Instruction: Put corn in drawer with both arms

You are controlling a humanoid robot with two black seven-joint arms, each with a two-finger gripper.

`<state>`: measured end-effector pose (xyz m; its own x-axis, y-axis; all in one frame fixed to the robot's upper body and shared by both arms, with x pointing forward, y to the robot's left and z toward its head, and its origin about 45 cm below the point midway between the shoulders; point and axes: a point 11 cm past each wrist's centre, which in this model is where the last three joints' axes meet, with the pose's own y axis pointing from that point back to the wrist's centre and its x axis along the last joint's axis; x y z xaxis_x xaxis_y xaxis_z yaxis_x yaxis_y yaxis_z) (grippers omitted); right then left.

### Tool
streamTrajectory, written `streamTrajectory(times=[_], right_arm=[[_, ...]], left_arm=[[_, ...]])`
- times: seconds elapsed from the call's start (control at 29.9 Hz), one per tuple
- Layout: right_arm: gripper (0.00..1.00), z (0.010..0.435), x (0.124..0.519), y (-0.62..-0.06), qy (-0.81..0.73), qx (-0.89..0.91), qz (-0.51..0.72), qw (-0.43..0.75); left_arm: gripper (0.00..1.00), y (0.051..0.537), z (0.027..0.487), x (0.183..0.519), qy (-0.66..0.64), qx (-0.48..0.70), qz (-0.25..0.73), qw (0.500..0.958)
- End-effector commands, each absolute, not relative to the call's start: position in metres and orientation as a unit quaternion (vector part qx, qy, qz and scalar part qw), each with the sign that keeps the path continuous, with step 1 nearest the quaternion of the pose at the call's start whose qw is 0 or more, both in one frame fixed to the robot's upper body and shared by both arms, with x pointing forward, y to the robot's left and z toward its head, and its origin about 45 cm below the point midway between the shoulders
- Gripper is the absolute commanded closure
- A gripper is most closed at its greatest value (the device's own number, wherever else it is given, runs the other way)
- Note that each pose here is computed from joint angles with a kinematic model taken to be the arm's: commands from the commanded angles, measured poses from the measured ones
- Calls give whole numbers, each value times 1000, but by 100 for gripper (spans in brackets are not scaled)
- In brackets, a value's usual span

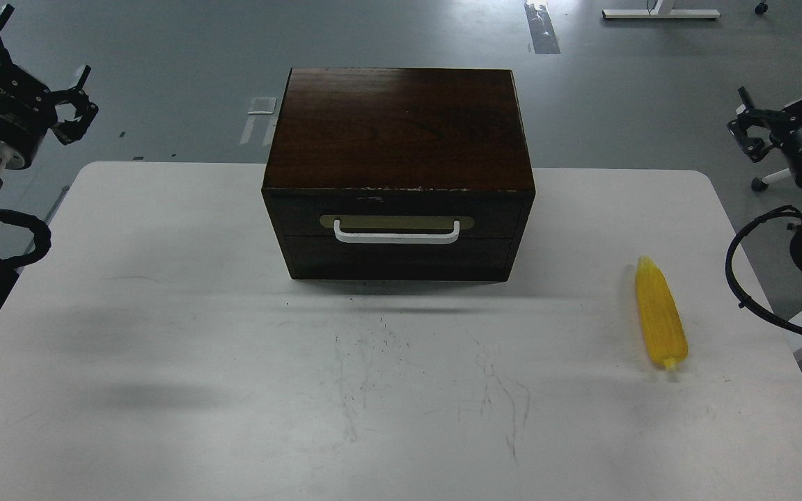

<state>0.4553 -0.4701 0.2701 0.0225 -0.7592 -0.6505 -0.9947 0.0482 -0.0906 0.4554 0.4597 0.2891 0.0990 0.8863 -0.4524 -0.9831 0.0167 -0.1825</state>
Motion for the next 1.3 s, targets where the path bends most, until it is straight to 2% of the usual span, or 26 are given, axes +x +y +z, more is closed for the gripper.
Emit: streamTrajectory(times=[0.0,0.43,0.6,0.74,0.77,0.9,1.04,1.1,1.17,1.27], right_arm=[[0,273,453,-477,671,-655,204,281],[0,278,452,-483,675,-653,199,282],[0,286,447,-497,683,-649,186,280],[0,295,444,-507,688,-647,176,278],[0,297,443,-510,690,-646,172,277],[0,300,441,-515,693,-645,168,276],[0,301,440,-517,694,-644,166,275],[0,301,440,-517,694,-644,166,275],[0,302,441,-517,694,-644,166,276],[0,303,440,-518,695,-643,165,276]], left_arm=[[2,465,287,452,106,-226,667,702],[2,481,300,448,89,-206,674,704],[3,476,335,459,48,-191,660,725],[4,480,365,460,-16,-132,651,747],[7,470,381,465,-35,-127,637,760],[7,441,429,474,-88,-122,596,789],[7,369,491,478,-215,-51,497,839],[7,344,504,473,-249,-38,460,851],[7,290,520,461,-302,-19,384,872],[7,241,522,444,-357,14,307,882]])
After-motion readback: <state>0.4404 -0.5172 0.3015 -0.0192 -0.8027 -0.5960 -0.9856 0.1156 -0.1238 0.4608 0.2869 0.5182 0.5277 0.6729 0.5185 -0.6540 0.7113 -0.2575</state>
